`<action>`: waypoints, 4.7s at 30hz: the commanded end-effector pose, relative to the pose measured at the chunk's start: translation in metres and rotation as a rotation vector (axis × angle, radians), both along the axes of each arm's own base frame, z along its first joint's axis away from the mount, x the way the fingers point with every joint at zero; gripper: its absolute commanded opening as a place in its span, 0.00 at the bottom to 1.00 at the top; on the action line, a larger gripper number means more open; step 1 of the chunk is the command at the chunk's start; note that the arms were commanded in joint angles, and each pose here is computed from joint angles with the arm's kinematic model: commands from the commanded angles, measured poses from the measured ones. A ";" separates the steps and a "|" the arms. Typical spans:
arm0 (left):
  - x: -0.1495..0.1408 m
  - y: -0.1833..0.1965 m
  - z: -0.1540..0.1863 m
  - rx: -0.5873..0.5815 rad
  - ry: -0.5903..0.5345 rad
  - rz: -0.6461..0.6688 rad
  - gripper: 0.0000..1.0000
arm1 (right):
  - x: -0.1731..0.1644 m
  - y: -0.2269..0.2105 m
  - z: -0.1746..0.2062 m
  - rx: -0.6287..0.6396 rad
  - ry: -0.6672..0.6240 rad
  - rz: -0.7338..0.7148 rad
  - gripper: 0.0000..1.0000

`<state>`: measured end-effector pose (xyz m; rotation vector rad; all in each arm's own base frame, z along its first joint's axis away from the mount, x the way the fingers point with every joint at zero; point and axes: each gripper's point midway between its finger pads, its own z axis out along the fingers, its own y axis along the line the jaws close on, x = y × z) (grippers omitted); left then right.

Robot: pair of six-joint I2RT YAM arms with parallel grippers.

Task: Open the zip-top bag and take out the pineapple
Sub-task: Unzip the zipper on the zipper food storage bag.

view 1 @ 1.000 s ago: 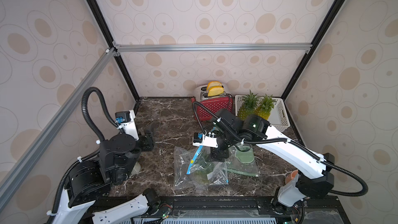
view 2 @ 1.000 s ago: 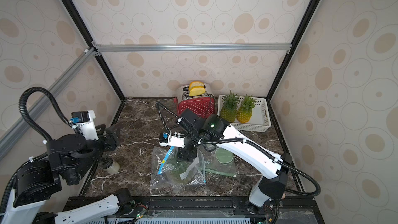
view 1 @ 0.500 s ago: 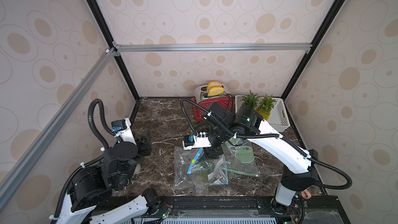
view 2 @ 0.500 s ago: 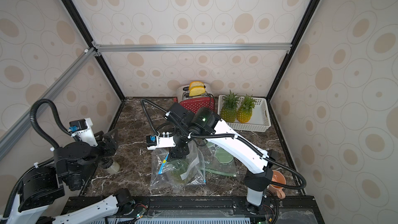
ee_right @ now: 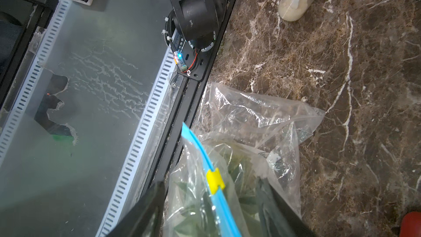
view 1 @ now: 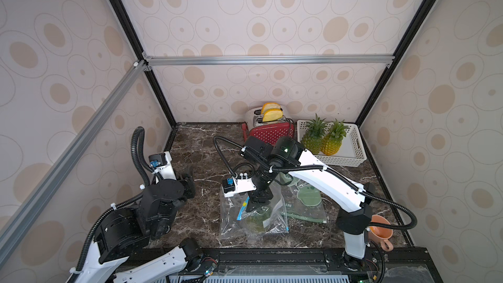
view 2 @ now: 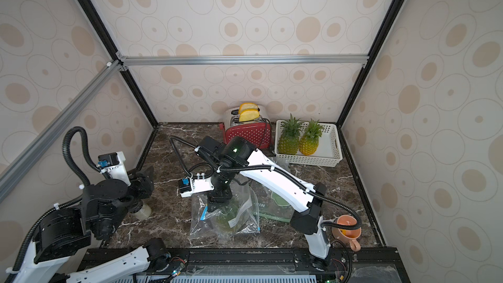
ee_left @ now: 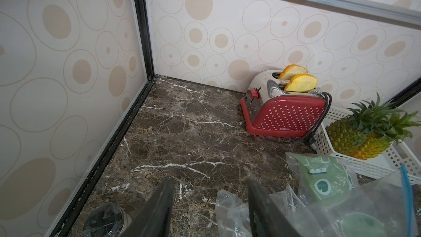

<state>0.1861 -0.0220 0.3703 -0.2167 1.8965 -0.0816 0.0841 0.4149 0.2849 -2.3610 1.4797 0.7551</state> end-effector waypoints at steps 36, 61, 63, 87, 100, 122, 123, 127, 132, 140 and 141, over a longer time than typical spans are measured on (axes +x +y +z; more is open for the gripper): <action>0.007 -0.041 -0.032 0.018 0.114 -0.145 0.56 | 0.093 -0.003 0.029 0.027 -0.256 -0.572 0.00; 0.023 -0.153 -0.072 -0.114 0.069 -0.720 0.69 | 0.067 -0.007 0.038 0.255 -0.122 -0.541 0.00; 0.022 -0.154 -0.075 -0.144 0.072 -0.742 0.69 | 0.066 -0.007 0.038 0.260 -0.123 -0.531 0.00; 0.028 -0.157 -0.075 -0.234 0.043 -0.736 0.00 | 0.079 -0.005 0.028 0.202 -0.171 -0.556 0.10; 0.017 -0.140 -0.050 -0.224 -0.073 -0.712 0.00 | 0.077 -0.010 0.030 0.140 -0.167 -0.546 0.29; 0.016 -0.137 -0.046 -0.222 -0.096 -0.705 0.00 | 0.072 0.001 0.034 0.153 -0.124 -0.519 0.07; 0.015 -0.136 -0.045 -0.222 -0.101 -0.701 0.00 | 0.072 0.000 0.033 0.148 -0.126 -0.519 0.05; 0.014 -0.128 -0.040 -0.211 -0.120 -0.672 0.00 | 0.073 -0.006 0.028 0.120 -0.135 -0.533 0.00; 0.018 -0.109 -0.040 -0.173 -0.127 -0.573 0.00 | 0.076 -0.025 0.029 0.093 -0.179 -0.569 0.00; 0.027 -0.085 -0.034 -0.130 -0.164 -0.437 0.00 | 0.085 -0.098 0.022 -0.003 -0.265 -0.729 0.00; 0.028 -0.084 -0.034 -0.128 -0.167 -0.429 0.00 | 0.085 -0.111 0.021 -0.014 -0.276 -0.756 0.00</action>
